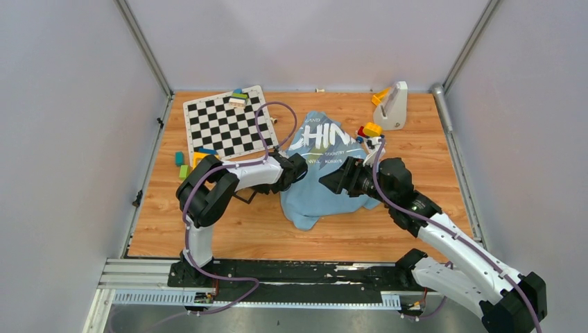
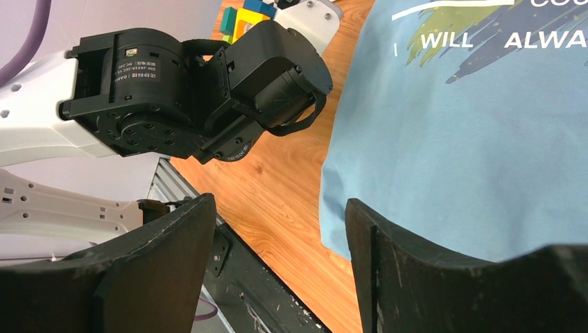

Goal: Remove the brooch from the garment

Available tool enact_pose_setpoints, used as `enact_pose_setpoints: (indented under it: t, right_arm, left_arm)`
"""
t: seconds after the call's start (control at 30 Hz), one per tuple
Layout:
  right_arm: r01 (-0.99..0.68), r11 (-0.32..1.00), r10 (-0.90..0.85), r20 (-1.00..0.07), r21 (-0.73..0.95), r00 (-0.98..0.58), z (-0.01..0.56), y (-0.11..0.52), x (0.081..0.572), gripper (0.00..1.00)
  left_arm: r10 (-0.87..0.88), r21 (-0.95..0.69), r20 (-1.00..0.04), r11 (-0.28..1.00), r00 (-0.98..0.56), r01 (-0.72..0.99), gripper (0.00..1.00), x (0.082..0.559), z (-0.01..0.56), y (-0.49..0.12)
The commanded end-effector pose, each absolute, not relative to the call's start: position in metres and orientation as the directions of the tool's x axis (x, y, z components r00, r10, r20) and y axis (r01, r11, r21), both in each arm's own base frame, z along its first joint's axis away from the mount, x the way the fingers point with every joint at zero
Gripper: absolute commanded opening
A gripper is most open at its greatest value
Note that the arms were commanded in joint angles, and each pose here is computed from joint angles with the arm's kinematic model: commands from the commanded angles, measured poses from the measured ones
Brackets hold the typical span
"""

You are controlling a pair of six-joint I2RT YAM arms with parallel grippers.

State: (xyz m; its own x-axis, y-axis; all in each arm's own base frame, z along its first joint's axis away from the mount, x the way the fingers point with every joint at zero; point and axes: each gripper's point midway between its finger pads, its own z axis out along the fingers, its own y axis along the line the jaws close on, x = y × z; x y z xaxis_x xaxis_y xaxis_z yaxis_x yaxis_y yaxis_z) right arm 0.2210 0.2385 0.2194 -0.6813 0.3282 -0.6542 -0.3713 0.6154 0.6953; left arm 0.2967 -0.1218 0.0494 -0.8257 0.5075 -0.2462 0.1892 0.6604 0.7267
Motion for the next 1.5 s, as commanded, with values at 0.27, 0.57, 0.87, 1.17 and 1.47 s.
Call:
enact_pose_setpoints:
  t: [0.27, 0.57, 0.87, 1.17, 1.47]
  right_arm:
    - [-0.399, 0.596, 0.340, -0.670, 0.696, -0.660, 0.228, 0.237, 0.219, 0.69]
    - [-0.403, 0.591, 0.342, -0.669, 0.699, -0.659, 0.231, 0.237, 0.219, 0.69]
    - [-0.403, 0.588, 0.339, -0.666, 0.701, -0.664, 0.232, 0.238, 0.220, 0.69]
    - [-0.407, 0.577, 0.337, -0.660, 0.708, -0.671, 0.233, 0.240, 0.219, 0.68]
    - [-0.414, 0.572, 0.337, -0.663, 0.708, -0.668, 0.235, 0.239, 0.216, 0.68]
  left_arm:
    - [0.504, 0.701, -0.216, 0.676, -0.837, 0.226, 0.16, 0.289, 0.039, -0.123]
    - [0.501, 0.644, -0.225, 0.720, -0.836, 0.259, 0.42, 0.284, 0.041, -0.130]
    - [0.469, 0.378, -0.399, 0.867, -0.788, 0.324, 0.47, 0.273, 0.074, -0.169]
    - [0.356, 0.191, -0.538, 0.934, -0.764, 0.302, 0.40, 0.270, 0.103, -0.178]
    - [0.071, 0.027, -0.718, 0.997, -0.692, 0.074, 0.37, 0.294, 0.153, -0.128]
